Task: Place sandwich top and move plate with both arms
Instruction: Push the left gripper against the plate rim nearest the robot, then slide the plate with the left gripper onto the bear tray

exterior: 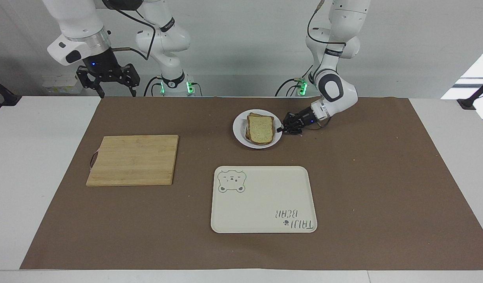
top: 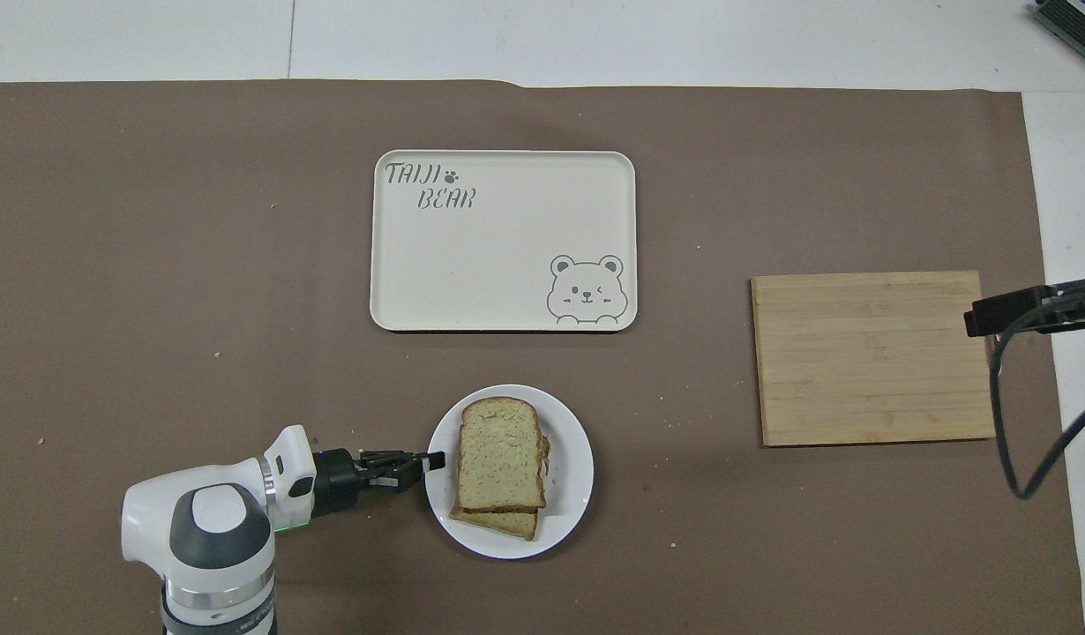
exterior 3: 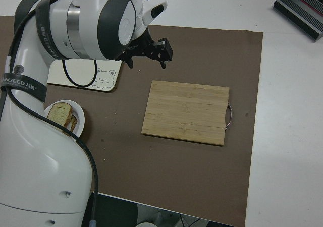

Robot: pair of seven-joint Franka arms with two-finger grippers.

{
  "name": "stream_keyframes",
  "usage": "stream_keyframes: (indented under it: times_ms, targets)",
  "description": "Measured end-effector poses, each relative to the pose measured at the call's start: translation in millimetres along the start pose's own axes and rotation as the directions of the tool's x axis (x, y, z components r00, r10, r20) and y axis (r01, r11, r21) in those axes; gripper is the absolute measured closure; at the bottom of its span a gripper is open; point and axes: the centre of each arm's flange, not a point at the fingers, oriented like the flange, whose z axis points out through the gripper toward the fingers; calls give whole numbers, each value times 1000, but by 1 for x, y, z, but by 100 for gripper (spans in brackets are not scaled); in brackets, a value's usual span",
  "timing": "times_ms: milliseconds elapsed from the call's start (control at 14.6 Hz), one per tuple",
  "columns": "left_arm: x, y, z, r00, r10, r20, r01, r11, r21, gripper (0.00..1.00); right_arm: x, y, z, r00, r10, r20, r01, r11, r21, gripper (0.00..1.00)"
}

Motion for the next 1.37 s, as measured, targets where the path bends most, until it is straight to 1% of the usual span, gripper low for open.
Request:
stream_keyframes:
  times_ms: [274, 547, 684, 1026, 1232, 1300, 1368]
  targets:
    - [-2, 4, 4, 1000, -15, 1, 15, 1000, 3, 96, 0, 0, 0, 1000, 6, 1, -6, 1000, 1, 0]
    - [0, 7, 4, 996, -84, -1, 84, 996, -1, 96, 1, 2, 2, 1000, 13, 4, -13, 1000, 2, 0]
    - [7, 10, 3, 994, -111, -13, 111, 994, -9, 96, 1, 2, 2, 1000, 13, 4, -13, 1000, 2, 0]
    - [48, 10, -19, 980, -170, -100, 167, 985, -37, 96, 1, 2, 2, 1000, 12, 3, -12, 1000, 2, 0]
    - [80, 12, -30, 972, -194, -132, 182, 978, -99, 96, 1, 2, 2, 1000, 12, 3, -12, 1000, 2, 0]
    - [91, 11, -34, 973, -186, -136, 172, 979, -106, 96, 1, 2, 2, 1000, 12, 3, -12, 1000, 2, 0]
    - [102, 9, -39, 979, -158, -129, 146, 985, -94, 96, 1, 2, 2, 1000, 12, 3, -12, 1000, 2, 0]
